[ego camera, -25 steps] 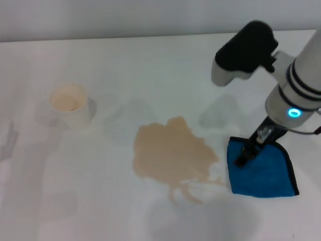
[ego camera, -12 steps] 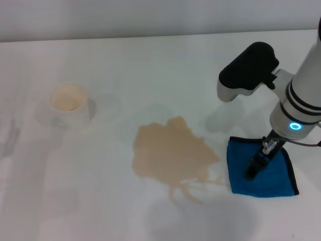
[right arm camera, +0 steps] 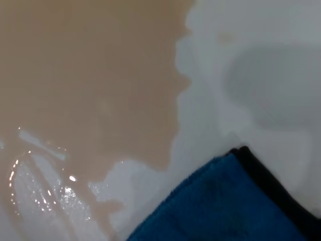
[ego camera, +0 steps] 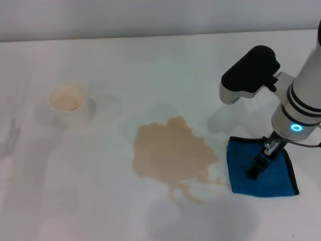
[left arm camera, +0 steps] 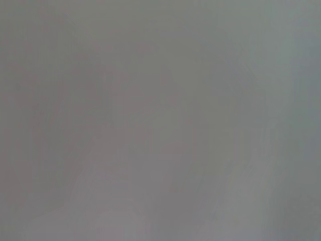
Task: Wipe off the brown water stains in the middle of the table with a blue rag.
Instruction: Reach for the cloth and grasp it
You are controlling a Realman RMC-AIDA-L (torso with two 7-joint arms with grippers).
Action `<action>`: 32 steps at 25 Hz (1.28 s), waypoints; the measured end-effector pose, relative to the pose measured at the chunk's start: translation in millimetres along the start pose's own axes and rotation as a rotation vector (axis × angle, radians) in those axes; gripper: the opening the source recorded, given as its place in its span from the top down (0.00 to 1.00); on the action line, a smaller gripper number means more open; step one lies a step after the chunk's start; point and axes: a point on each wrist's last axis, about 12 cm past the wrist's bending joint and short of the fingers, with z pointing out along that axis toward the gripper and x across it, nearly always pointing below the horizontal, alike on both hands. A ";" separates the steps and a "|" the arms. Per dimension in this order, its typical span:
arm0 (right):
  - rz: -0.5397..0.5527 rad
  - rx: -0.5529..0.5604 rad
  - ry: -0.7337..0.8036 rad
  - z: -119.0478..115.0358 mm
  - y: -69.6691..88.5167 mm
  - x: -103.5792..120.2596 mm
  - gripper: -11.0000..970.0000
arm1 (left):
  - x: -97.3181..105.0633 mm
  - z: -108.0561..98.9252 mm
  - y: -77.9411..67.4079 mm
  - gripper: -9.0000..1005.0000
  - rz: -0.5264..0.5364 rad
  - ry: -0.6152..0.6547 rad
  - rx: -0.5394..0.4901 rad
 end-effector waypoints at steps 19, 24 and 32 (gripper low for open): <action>-0.007 -0.013 0.002 1.5 1.4 -0.9 0.32 | 0.0 0.5 -1.0 0.12 -0.002 -0.001 0.002; 0.016 -0.020 -0.007 -0.3 -1.9 -0.9 0.37 | -0.1 0.6 -0.6 0.12 -0.001 -0.001 0.001; 0.027 -0.026 -0.020 -4.2 -2.5 -4.9 0.56 | -0.5 1.3 -0.6 0.12 -0.001 -0.002 0.003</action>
